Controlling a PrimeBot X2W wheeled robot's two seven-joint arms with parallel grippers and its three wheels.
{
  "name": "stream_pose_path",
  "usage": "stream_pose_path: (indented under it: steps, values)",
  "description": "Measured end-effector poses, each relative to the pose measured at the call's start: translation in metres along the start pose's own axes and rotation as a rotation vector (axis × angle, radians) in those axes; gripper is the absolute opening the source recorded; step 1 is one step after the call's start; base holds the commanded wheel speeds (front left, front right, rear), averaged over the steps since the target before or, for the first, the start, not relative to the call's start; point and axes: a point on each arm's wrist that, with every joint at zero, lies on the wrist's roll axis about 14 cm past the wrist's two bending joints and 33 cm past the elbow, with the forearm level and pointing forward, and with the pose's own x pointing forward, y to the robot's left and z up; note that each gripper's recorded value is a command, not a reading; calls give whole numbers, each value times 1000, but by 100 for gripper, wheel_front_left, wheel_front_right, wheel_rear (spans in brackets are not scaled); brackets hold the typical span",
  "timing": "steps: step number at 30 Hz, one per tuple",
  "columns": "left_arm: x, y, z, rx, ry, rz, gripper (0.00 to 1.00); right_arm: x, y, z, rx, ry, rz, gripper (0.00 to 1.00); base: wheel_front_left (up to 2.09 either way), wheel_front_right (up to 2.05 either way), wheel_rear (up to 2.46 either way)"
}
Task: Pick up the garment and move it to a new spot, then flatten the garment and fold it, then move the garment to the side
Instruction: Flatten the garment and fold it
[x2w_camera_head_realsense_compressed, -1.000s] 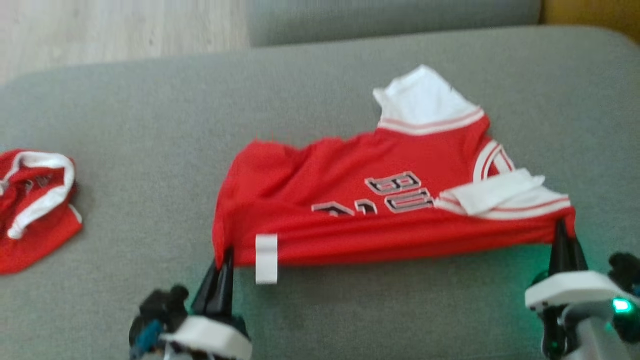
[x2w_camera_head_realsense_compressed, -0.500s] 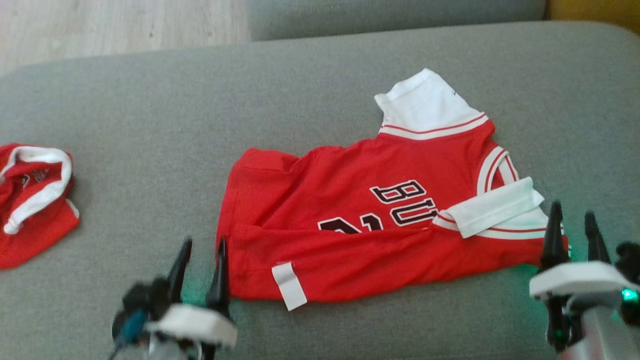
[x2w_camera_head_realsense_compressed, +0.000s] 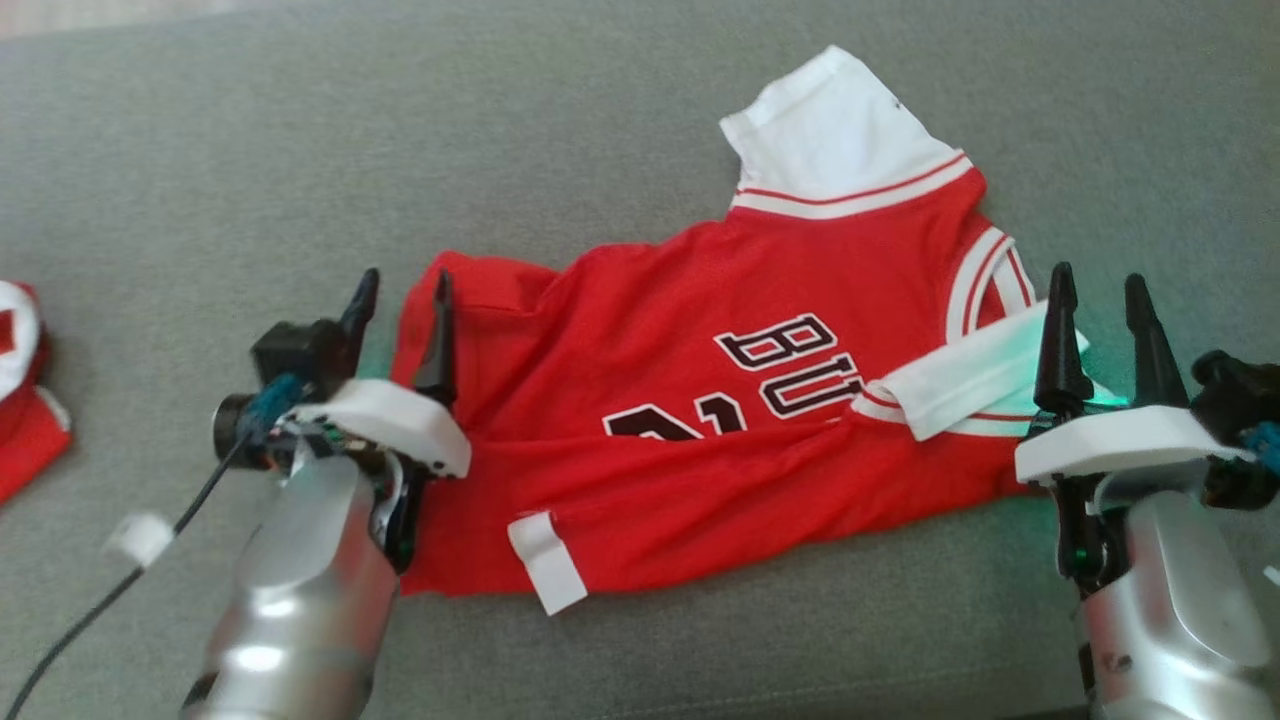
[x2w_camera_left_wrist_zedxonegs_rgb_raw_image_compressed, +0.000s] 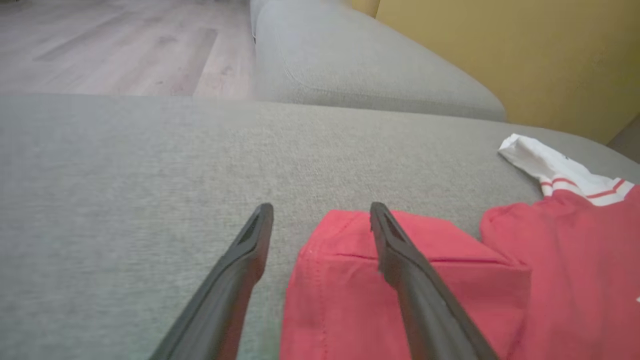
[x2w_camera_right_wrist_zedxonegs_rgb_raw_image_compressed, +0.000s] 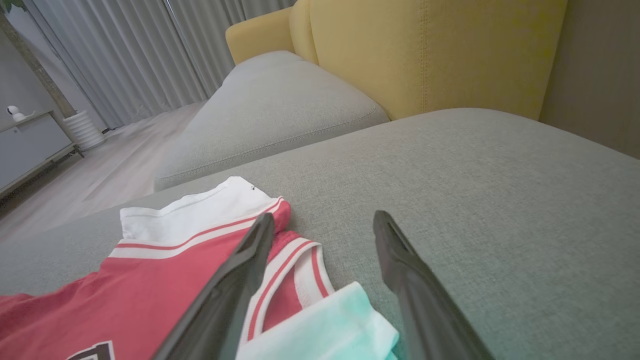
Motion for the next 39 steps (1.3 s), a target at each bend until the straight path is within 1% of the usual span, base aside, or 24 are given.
stream_pose_path:
  steps: [1, 3, 8, 9, 11, 12, 15, 18, 22, 24, 29, 33, 39]
  values:
    - [8, -6, -11, 15, 48, -23, 100, 0, -2, -2, -5, 5, -4, 100, 0, 0, 0]
    - [13, -12, -20, 35, 89, -44, 100, 0, -6, -5, -8, 14, -13, 100, 0, 0, 0]
    - [19, -12, -39, 79, 168, -54, 100, 0, -10, -9, -36, 25, -18, 100, 0, 0, 0]
    - [21, -10, -39, 86, 178, -45, 85, 4, -7, -7, -46, 19, -8, 100, 0, 0, 0]
    - [23, -5, -39, 95, 184, -29, 5, 12, 1, -1, -63, 3, 15, 100, 0, 0, 0]
    - [23, -3, -40, 105, 187, -22, 0, 17, 5, 3, -73, -7, 29, 100, 0, 0, 0]
    - [23, -1, -40, 122, 195, -20, 0, 33, 23, 13, -106, -28, 88, 100, 0, 0, 0]
    - [23, 4, -36, 132, 175, 8, 0, 53, 37, 23, -163, -34, 146, 100, 0, 0, 0]
    - [22, 16, -22, 136, 126, 62, 0, 87, 58, 32, -240, 23, 212, 100, 0, 0, 0]
    - [22, 21, -10, 134, 80, 76, 0, 102, 70, 30, -282, 79, 241, 100, 0, 0, 0]
    - [15, 35, 3, 110, 20, 107, 0, 134, 78, 14, -377, 230, 260, 100, 0, 0, 0]
    - [7, 42, -8, 89, 40, 119, 0, 154, 79, -3, -432, 328, 257, 100, 0, 0, 0]
    - [3, 49, -19, 62, 57, 139, 0, 169, 85, -45, -496, 502, 269, 100, 0, 0, 0]
